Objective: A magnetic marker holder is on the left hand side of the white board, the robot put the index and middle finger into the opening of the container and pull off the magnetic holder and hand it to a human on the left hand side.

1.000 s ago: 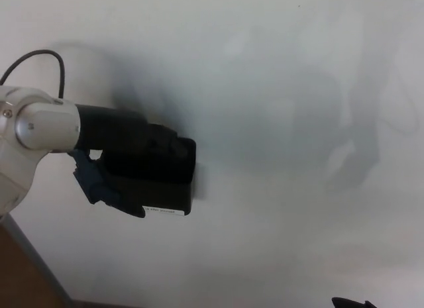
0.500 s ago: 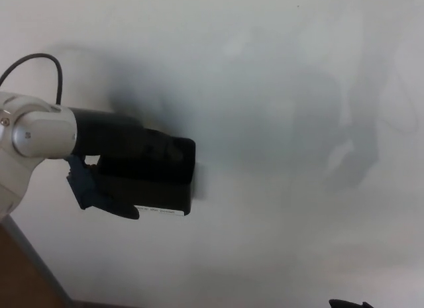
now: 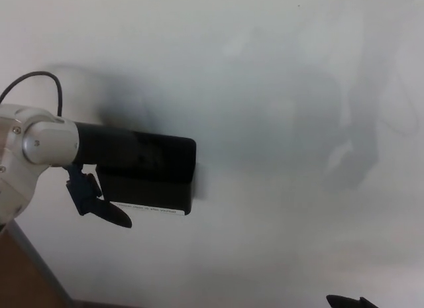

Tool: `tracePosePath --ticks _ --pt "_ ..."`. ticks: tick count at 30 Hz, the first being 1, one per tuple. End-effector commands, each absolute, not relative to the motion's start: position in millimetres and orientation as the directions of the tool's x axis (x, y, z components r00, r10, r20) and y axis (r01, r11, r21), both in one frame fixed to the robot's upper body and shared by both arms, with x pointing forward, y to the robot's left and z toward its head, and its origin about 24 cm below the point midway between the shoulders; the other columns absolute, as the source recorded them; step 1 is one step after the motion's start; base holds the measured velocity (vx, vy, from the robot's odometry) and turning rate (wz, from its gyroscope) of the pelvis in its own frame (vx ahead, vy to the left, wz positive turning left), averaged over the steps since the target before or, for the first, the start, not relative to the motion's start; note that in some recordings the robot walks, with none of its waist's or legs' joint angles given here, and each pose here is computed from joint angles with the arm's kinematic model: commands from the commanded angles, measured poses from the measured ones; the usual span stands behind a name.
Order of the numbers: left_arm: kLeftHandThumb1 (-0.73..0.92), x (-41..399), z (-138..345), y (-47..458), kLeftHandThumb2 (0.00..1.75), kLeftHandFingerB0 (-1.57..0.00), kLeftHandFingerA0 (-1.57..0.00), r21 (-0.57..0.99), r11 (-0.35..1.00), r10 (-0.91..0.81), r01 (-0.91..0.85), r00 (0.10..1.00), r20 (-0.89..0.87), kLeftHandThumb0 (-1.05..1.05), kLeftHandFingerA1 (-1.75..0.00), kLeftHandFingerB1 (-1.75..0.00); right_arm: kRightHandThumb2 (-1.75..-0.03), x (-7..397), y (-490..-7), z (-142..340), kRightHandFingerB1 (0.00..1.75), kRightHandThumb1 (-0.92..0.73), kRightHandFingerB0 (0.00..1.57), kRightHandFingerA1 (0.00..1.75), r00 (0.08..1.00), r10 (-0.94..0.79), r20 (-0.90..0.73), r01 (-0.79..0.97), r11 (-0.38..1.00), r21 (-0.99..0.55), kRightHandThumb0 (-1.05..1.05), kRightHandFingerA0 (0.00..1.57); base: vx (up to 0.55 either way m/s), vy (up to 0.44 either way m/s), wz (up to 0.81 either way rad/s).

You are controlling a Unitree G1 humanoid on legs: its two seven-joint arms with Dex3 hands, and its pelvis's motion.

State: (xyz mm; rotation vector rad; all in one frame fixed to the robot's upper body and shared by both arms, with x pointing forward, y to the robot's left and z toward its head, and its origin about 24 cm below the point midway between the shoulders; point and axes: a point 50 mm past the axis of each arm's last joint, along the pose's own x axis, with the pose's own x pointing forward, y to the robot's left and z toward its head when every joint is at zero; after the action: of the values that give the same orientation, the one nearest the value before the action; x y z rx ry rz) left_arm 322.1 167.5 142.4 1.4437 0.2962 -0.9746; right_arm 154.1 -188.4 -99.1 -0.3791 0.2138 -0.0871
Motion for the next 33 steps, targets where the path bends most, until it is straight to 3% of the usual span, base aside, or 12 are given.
tracePosePath --ticks 1,12,13,14,15,16,17,20,26,28,29,33 --pt "0.51 327.9 140.4 161.4 0.91 -0.07 -0.02 0.715 -0.194 -0.362 0.672 0.628 -0.689 -0.85 -0.31 -0.21 -0.62 156.9 -192.7 -95.8 0.44 -0.64 0.61 0.48 0.977 -0.134 -0.165 0.062 0.922 -0.381 -0.56 0.7 0.0 0.0 0.0" --pt "0.53 335.3 136.1 139.0 0.92 -0.01 -0.07 0.716 -0.27 -0.392 0.643 0.606 -0.692 -0.87 -0.39 -0.23 -0.6 164.2 -190.8 -92.2 0.45 -0.67 0.62 0.48 0.982 -0.128 -0.139 0.065 0.92 -0.386 -0.52 0.69 0.0 0.0 0.0" --pt "0.57 336.6 134.6 135.4 0.59 -0.1 -0.16 0.707 -0.279 -0.377 0.65 0.602 -0.703 -0.83 -0.3 -0.24 -0.6 164.8 -191.2 -91.9 0.45 -0.67 0.63 0.48 0.982 -0.13 -0.138 0.068 0.919 -0.388 -0.52 0.72 0.0 0.0 0.0" --pt "0.57 337.0 134.1 134.3 0.59 -0.1 -0.16 0.704 -0.282 -0.373 0.652 0.601 -0.707 -0.83 -0.3 -0.24 -0.6 165.0 -191.3 -91.8 0.45 -0.67 0.63 0.48 0.982 -0.131 -0.137 0.068 0.919 -0.389 -0.52 0.72 0.0 0.0 0.0" --pt "0.2 337.7 133.0 132.7 0.84 0.0 0.0 0.704 -0.29 -0.365 0.648 0.605 -0.708 -0.35 -0.48 -0.48 -0.6 165.3 -191.4 -91.5 0.45 -0.67 0.63 0.47 0.982 -0.131 -0.135 0.069 0.918 -0.389 -0.51 0.7 0.0 0.0 0.0" --pt "0.2 338.4 131.8 131.2 0.84 0.0 0.0 0.706 -0.298 -0.358 0.643 0.61 -0.707 -0.35 -0.48 -0.48 -0.6 165.5 -191.5 -91.2 0.45 -0.67 0.63 0.47 0.983 -0.13 -0.132 0.069 0.918 -0.39 -0.51 0.7 0.0 0.0 0.0" --pt "0.39 339.6 129.9 130.4 0.71 -0.11 -0.44 0.71 -0.31 -0.34 0.633 0.623 -0.704 -0.62 -0.52 -0.35 -0.6 166.1 -191.4 -90.9 0.45 -0.67 0.64 0.47 0.983 -0.129 -0.13 0.069 0.918 -0.39 -0.52 0.7 0.0 0.0 0.0" --pt "0.25 342.5 126.4 129.3 0.81 0.0 -0.57 0.717 -0.332 -0.311 0.613 0.647 -0.696 -0.33 -0.71 -0.43 -0.62 167.5 -191.1 -90.4 0.45 -0.62 0.62 0.49 0.983 -0.129 -0.128 0.07 0.919 -0.388 -0.54 0.7 0.0 0.0 0.0" --pt "0.46 345.4 119.7 132.1 0.54 -0.31 -0.77 0.734 -0.353 -0.292 0.58 0.677 -0.675 -0.35 -0.59 -0.31 -0.6 170.9 -191.4 -88.5 0.45 -0.67 0.64 0.48 0.986 -0.124 -0.116 0.069 0.917 -0.392 -0.52 0.7 0.0 0.0 0.0" --pt "0.31 346.1 118.0 131.8 0.84 -0.19 -0.71 0.732 -0.381 -0.284 0.565 0.682 -0.674 -0.21 -0.75 -0.51 -0.63 172.0 -191.8 -87.9 0.46 -0.63 0.61 0.5 0.986 -0.124 -0.11 0.07 0.914 -0.399 -0.56 0.7 0.0 0.0 0.0" --pt "0.55 346.2 115.4 130.7 0.57 -0.44 -0.67 0.726 -0.421 -0.273 0.544 0.688 -0.673 -0.24 -0.78 -0.34 -0.6 173.2 -191.7 -87.4 0.45 -0.68 0.64 0.48 0.986 -0.124 -0.108 0.071 0.914 -0.399 -0.54 0.71 0.0 0.0 0.0" --pt "0.59 345.3 107.3 126.0 0.58 -0.59 -0.67 0.664 -0.57 -0.208 0.485 0.696 -0.687 -0.3 -0.77 -0.44 -0.61 176.6 -190.8 -86.3 0.46 -0.68 0.64 0.5 0.987 -0.12 -0.106 0.07 0.918 -0.391 -0.53 0.74 0.0 0.0 0.0"
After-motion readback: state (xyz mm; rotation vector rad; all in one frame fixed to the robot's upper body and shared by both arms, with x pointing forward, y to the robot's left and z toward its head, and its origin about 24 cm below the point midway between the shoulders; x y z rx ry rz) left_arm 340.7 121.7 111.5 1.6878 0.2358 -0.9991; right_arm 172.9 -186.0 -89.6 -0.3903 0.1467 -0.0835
